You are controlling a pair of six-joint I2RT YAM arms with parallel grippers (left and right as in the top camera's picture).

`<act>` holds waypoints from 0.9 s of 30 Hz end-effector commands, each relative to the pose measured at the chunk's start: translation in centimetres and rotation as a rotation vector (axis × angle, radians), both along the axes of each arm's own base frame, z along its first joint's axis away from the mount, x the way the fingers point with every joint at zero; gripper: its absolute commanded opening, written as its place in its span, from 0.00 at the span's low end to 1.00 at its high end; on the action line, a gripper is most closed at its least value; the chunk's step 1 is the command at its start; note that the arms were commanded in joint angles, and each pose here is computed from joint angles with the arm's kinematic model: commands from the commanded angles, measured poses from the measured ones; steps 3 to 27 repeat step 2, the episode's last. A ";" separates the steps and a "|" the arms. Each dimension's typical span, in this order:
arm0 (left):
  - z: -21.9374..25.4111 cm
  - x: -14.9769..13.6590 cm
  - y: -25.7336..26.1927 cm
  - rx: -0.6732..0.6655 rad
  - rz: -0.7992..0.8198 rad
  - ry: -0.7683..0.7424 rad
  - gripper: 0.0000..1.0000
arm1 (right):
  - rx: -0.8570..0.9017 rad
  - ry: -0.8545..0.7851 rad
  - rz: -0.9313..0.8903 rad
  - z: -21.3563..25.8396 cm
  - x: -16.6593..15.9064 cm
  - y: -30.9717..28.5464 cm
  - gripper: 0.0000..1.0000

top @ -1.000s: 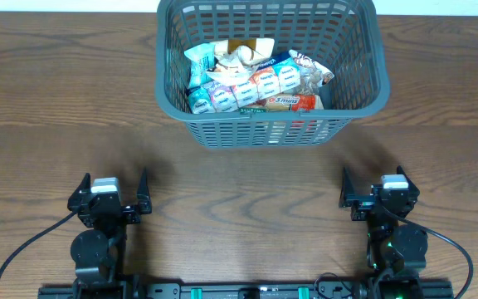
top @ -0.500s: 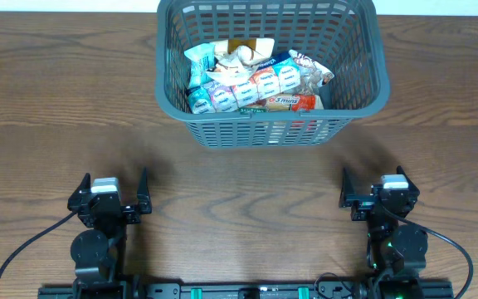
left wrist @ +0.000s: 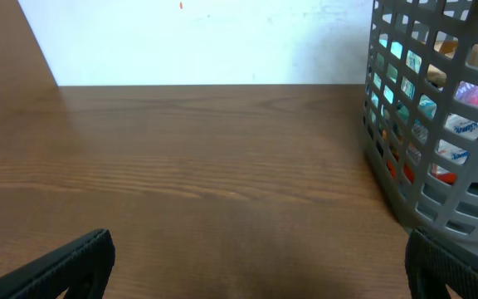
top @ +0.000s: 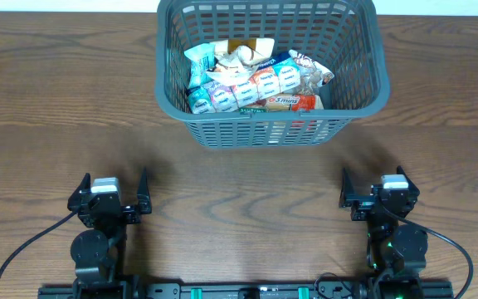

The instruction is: Pack container

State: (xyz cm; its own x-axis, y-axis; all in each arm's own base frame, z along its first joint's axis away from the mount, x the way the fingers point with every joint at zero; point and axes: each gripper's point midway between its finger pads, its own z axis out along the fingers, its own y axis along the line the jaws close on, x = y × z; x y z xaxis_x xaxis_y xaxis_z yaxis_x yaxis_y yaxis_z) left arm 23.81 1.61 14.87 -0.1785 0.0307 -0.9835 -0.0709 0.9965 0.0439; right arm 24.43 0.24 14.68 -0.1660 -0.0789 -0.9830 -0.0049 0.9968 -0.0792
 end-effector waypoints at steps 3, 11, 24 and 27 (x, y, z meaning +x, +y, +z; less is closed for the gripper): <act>-1.4 0.0 0.1 -0.007 0.004 0.030 0.99 | -0.013 -0.001 0.011 -0.2 0.0 0.2 0.99; -1.4 0.0 0.1 -0.007 0.004 0.030 0.99 | -0.013 -0.001 0.011 -0.2 0.0 0.2 0.99; -1.4 0.0 0.1 -0.007 0.004 0.030 0.99 | -0.013 -0.001 0.011 -0.2 0.0 0.2 0.99; -1.4 0.0 0.1 -0.007 0.004 0.030 0.99 | -0.013 -0.001 0.011 -0.2 0.0 0.2 0.99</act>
